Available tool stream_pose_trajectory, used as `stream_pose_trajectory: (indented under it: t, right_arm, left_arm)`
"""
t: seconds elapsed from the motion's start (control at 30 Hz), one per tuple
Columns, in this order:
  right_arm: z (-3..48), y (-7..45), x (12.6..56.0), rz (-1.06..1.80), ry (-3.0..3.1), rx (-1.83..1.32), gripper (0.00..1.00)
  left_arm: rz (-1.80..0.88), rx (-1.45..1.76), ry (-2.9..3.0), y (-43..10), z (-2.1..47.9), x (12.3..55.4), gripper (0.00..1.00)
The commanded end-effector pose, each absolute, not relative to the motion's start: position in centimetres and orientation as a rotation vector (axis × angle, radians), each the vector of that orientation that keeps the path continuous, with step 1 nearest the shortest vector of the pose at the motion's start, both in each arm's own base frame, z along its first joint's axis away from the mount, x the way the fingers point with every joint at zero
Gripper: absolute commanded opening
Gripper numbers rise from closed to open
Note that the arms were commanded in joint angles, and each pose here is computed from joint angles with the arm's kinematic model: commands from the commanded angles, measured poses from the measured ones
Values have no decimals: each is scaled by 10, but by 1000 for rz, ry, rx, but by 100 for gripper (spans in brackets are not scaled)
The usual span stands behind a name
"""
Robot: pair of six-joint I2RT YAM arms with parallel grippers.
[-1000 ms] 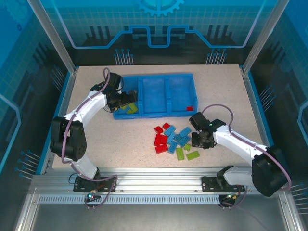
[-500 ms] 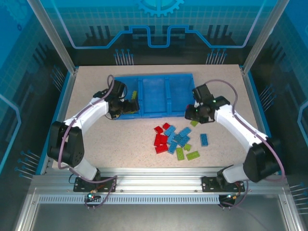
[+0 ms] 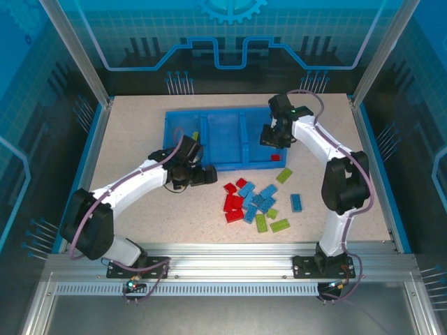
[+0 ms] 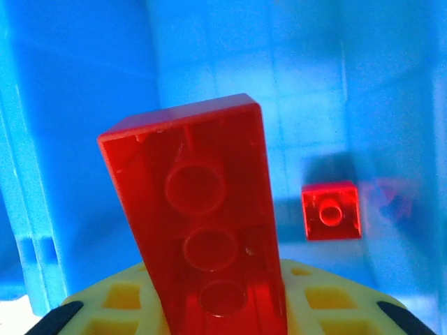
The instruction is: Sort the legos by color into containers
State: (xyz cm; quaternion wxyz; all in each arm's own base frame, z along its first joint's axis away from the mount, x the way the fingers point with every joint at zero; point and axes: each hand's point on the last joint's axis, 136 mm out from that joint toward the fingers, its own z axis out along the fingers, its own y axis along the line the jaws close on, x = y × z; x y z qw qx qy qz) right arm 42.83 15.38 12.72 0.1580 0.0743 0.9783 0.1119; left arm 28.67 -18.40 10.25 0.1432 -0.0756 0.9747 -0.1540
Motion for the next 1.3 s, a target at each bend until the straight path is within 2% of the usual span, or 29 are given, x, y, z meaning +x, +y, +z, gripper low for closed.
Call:
stream_pose_trajectory:
  t: [0.0, 0.2, 0.27, 0.33, 0.5, 0.77, 0.93, 1.1, 1.27]
  right_arm:
    - [122, 149, 432, 292, 2848, 210, 27]
    - [122, 153, 437, 312, 2847, 220, 43]
    - [127, 154, 435, 322, 2840, 210, 54]
    - [133, 154, 432, 333, 2827, 197, 57]
    - [152, 151, 420, 354, 2783, 175, 74]
    - [164, 120, 397, 357, 2737, 233, 75]
    - [164, 89, 381, 391, 2719, 312, 76]
    - [168, 59, 368, 374, 2703, 360, 76]
    - [169, 40, 358, 384, 2681, 420, 76]
  left_arm:
    - [-452, -257, 2837, -195, 100, 267, 99]
    - [-462, -128, 2862, -228, 98, 247, 99]
    - [-463, -51, 2868, -241, 100, 242, 99]
    - [-468, 37, 2860, -257, 102, 237, 99]
    - [-464, 202, 2885, -296, 98, 221, 99]
    - [-443, 438, 2905, -366, 94, 185, 98]
    - [-500, 886, 2757, -414, 95, 176, 98]
    - [-485, 1158, 2687, -427, 89, 174, 95]
    - [-519, 1289, 2692, -440, 68, 161, 93]
